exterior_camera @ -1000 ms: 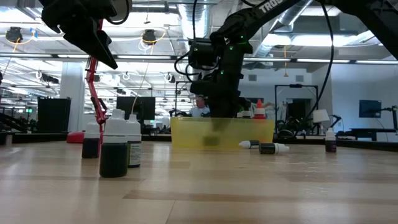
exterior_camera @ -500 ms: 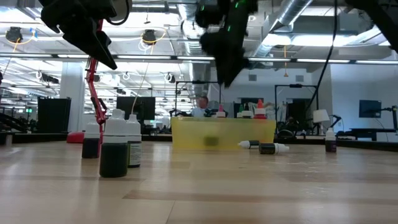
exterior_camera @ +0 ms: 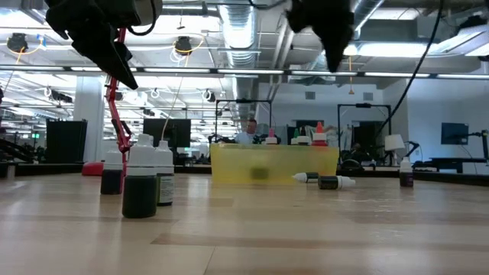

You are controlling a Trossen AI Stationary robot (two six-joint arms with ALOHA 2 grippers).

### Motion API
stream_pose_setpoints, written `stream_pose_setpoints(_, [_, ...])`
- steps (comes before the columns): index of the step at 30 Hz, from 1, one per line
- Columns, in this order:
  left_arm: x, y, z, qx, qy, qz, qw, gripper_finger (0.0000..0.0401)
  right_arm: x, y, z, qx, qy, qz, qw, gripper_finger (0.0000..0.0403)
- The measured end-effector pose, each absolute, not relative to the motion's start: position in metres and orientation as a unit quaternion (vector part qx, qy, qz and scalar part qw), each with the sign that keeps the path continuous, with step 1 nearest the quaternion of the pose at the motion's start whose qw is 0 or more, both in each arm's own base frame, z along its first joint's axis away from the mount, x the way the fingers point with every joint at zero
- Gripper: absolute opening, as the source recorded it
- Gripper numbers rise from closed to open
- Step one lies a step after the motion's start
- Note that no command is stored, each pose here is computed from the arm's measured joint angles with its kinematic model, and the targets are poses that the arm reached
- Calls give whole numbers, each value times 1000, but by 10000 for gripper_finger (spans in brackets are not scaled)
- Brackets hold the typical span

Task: Pick & Place food coloring
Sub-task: Put the small purple food coloring bottle into the yellow bin

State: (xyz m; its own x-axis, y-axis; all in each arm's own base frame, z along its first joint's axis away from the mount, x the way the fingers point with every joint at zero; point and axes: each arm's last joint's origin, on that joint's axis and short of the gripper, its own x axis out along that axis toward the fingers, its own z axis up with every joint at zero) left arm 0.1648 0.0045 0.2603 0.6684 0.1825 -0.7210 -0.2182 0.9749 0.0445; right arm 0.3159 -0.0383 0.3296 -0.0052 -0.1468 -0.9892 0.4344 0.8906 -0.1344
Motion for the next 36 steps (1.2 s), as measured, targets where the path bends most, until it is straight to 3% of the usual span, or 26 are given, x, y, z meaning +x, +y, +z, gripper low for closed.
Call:
stream_pose_setpoints(7, [165,4,260,-23,394,109,912,242,259,-30,271,201,724,-244,613,127])
stream_pose_setpoints(14, [165,4,260,-13,394,106,913,242,237,-20,226,311,627,-244,672,128])
stream_pose_setpoints(20, [165,4,260,-7,394,103,913,242,225,-21,208,330,620,-325,634,149])
stream_pose_setpoints(29, [166,4,261,-14,388,106,915,242,220,-27,196,320,600,-371,633,231])
stream_pose_setpoints(36, [165,4,261,-15,389,107,915,242,216,-35,173,354,571,-381,635,228])
